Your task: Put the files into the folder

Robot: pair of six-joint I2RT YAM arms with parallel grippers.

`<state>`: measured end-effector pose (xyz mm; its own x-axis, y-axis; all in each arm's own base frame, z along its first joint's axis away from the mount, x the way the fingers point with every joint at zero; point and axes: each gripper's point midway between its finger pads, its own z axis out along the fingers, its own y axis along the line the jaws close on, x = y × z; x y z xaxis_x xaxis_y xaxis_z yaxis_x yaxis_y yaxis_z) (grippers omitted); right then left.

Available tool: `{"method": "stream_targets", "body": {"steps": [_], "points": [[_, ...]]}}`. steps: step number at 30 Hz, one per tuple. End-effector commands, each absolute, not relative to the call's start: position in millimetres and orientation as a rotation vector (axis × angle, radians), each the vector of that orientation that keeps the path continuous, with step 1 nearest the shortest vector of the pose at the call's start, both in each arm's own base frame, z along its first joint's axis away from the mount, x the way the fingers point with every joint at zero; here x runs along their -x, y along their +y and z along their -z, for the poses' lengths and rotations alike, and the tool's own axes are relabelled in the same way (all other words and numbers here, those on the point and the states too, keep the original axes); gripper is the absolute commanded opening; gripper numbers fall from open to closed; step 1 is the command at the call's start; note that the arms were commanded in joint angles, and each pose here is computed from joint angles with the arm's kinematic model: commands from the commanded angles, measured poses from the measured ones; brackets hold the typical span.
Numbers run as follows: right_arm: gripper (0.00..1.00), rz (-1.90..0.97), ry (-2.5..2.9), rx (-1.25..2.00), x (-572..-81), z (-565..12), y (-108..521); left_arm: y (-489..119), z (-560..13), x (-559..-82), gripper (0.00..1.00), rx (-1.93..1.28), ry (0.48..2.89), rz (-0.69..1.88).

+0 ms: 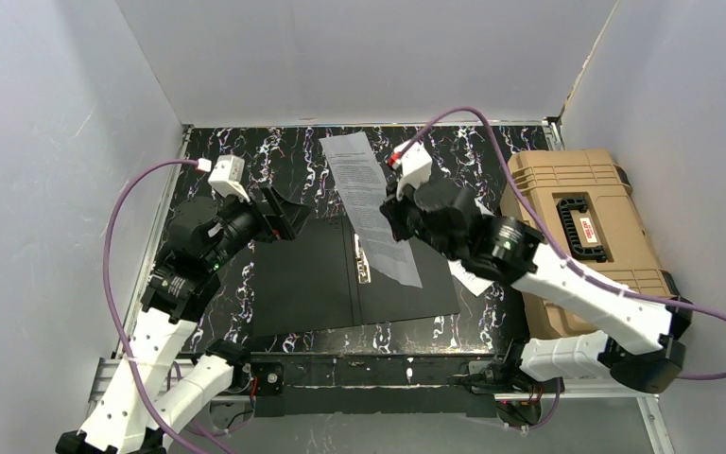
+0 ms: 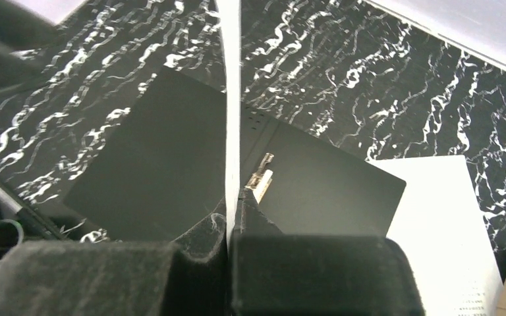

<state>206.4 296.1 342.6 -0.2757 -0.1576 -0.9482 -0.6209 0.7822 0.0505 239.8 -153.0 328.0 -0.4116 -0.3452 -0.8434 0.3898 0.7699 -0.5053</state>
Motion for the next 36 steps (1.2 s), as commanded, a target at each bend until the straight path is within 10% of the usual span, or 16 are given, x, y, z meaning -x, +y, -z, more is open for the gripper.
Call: {"method": "stream_targets", "body": {"steps": [1,36], "points": [[0.01,-0.543,1.869,0.611,-234.4,-347.5,298.0,-150.5,-307.5,-244.7,0.93,0.009,1.912,0.771],[0.01,-0.936,2.395,0.176,-292.1,-171.7,214.1,-176.8,-159.1,-263.2,0.98,0.207,2.347,0.815]]}}
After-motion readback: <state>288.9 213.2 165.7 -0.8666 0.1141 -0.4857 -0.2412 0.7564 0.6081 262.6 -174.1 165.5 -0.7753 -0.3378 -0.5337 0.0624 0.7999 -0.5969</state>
